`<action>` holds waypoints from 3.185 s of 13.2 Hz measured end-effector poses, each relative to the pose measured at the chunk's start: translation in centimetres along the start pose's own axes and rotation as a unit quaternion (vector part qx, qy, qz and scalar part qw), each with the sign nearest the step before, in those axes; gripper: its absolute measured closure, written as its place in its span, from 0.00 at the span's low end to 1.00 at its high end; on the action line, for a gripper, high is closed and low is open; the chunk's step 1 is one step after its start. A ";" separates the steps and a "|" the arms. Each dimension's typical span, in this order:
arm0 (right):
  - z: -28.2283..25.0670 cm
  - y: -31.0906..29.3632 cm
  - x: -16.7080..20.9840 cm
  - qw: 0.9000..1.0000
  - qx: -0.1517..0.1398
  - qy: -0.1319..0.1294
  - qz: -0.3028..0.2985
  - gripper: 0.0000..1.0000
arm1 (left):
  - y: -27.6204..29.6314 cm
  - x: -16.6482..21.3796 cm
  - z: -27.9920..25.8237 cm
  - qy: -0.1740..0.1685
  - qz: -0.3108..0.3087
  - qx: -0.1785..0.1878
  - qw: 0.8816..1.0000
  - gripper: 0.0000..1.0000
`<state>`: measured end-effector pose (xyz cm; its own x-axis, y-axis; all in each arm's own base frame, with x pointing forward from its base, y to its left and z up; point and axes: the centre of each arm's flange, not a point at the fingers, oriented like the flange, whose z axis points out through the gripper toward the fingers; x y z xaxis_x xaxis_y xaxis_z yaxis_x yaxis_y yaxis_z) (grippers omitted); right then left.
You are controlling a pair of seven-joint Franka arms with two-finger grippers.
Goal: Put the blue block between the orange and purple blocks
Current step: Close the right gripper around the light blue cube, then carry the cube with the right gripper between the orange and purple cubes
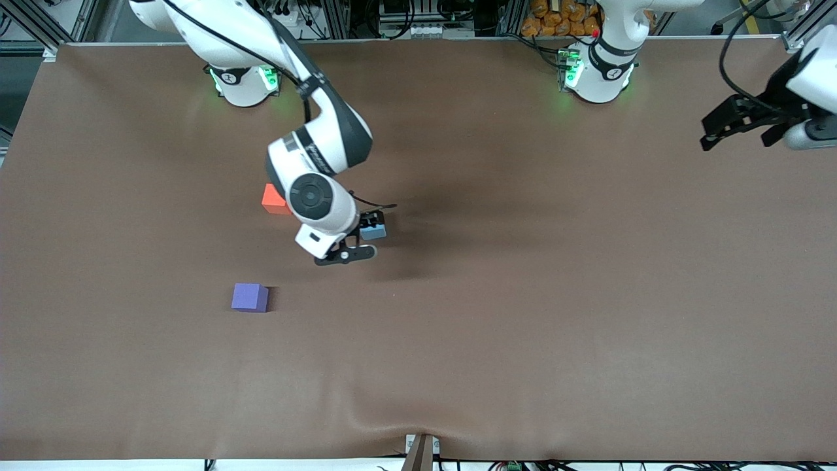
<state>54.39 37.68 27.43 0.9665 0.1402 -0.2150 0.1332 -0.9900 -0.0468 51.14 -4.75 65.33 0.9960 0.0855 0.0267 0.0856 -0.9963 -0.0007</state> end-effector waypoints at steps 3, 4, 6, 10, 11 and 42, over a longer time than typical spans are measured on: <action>4.3 -1.6 -0.2 1.000 -0.004 0.010 -0.003 0.00 | 0.6 0.2 2.0 0.001 0.005 0.001 1.000 0.00; 5.8 -2.0 -0.5 1.000 -0.006 0.013 -0.002 0.00 | 1.3 0.1 2.3 0.000 0.011 0.001 1.000 0.00; 7.8 -2.5 -1.4 1.000 -0.011 0.011 -0.003 0.00 | 2.6 -0.2 2.1 0.002 0.024 0.002 1.000 0.00; 8.0 -2.6 -1.6 1.000 -0.014 0.010 0.005 0.22 | 3.5 -0.4 2.0 0.003 0.033 0.004 0.999 0.00; 7.9 -2.4 -1.6 1.000 -0.015 0.009 0.013 0.29 | 3.1 -0.3 2.0 0.003 0.033 0.004 0.999 0.00; 5.7 27.9 2.1 0.992 0.014 -0.024 0.123 0.47 | 2.6 1.6 3.6 -0.006 0.054 0.004 0.999 0.00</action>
<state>58.91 10.47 20.11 0.9574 -0.1047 -0.2691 -0.1124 -0.9936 -0.0133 53.02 -7.21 61.77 0.9996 -0.0224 0.0141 -0.0222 -0.9997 -0.0119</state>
